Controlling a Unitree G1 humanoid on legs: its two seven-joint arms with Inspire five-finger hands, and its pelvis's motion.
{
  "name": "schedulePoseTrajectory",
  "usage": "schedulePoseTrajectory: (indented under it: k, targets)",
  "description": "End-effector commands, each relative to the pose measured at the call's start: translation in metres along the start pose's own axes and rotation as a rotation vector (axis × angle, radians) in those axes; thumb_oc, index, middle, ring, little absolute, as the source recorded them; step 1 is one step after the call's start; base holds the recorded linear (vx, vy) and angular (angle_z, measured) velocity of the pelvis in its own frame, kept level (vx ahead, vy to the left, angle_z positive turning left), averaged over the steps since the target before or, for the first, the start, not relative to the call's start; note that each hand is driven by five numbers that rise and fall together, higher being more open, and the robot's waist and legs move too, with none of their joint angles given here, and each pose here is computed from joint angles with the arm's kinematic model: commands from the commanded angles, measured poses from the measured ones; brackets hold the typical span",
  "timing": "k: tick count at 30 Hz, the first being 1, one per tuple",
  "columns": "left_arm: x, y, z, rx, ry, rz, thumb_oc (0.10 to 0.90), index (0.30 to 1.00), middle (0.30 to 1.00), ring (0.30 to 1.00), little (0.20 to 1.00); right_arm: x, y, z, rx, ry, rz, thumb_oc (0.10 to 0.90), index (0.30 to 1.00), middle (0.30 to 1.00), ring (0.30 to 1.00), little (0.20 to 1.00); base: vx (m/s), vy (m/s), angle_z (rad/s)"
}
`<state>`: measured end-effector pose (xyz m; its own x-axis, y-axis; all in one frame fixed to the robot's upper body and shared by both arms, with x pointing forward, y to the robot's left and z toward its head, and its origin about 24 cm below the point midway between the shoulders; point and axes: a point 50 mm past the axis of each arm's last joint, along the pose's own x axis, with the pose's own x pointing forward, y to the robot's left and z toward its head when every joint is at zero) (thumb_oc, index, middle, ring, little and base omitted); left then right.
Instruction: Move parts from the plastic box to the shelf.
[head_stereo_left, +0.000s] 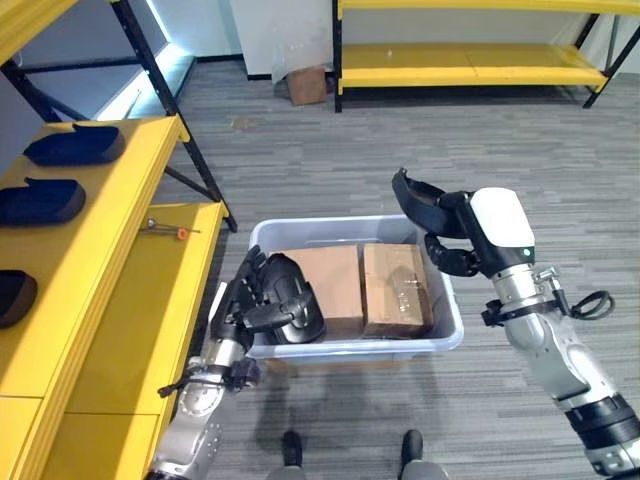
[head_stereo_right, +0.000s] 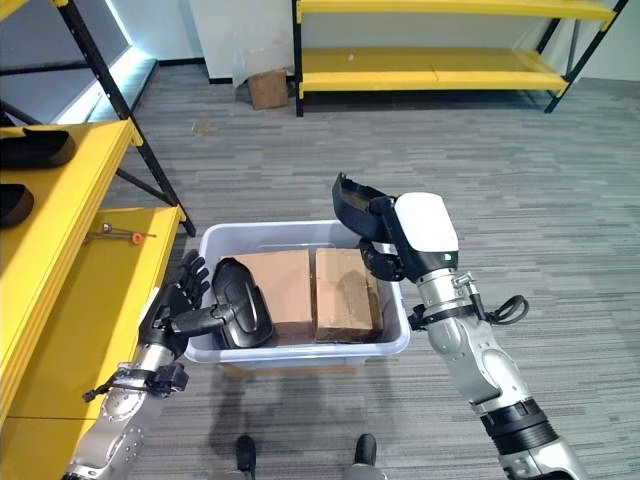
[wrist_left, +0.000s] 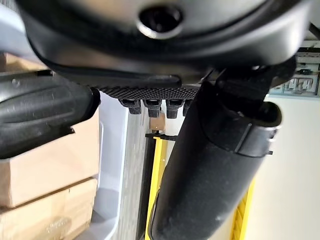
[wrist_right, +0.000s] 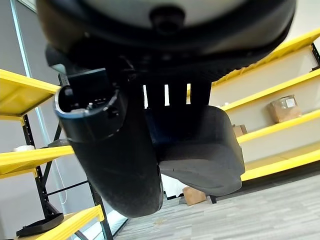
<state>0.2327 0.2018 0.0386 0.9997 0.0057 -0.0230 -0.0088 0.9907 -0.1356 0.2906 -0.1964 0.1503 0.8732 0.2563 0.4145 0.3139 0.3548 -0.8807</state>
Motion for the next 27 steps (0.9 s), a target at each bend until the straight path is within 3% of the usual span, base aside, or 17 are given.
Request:
schedulePoseTrajectory:
  k: [1,9,16,21,27]
  targets:
    - [0.0,0.003,0.024,0.035,-0.142,-0.021,0.9,1.0,1.0,1.0,1.0,0.034,-0.042,0.042,-0.023,-0.266,-0.196,0.4,0.3,0.3,0.3,0.3,-0.11,-0.274,-0.15]
    - [-0.003,-0.002,0.021,-0.016,-0.13,-0.018,0.9,1.0,1.0,1.0,1.0,0.051,-0.052,0.057,-0.043,-0.344,-0.237,0.4,0.3,0.3,0.3,0.3,-0.16,-0.159,0.19]
    - [0.01,-0.01,0.028,-0.043,-0.169,-0.039,0.9,1.0,1.0,1.0,1.0,0.041,-0.061,0.043,-0.098,-0.292,-0.291,0.4,0.3,0.3,0.3,0.3,-0.1,-0.082,1.28]
    - [0.014,-0.014,0.031,-0.039,-0.178,-0.065,0.9,1.0,1.0,1.0,1.0,0.017,-0.053,0.02,-0.01,-0.15,-0.276,0.4,0.3,0.3,0.3,0.3,0.1,0.213,1.31]
    - [0.01,-0.004,0.036,0.01,-0.196,-0.042,0.9,1.0,1.0,1.0,1.0,0.015,-0.048,0.022,0.017,-0.131,-0.276,0.4,0.3,0.3,0.3,0.3,0.06,0.251,0.39]
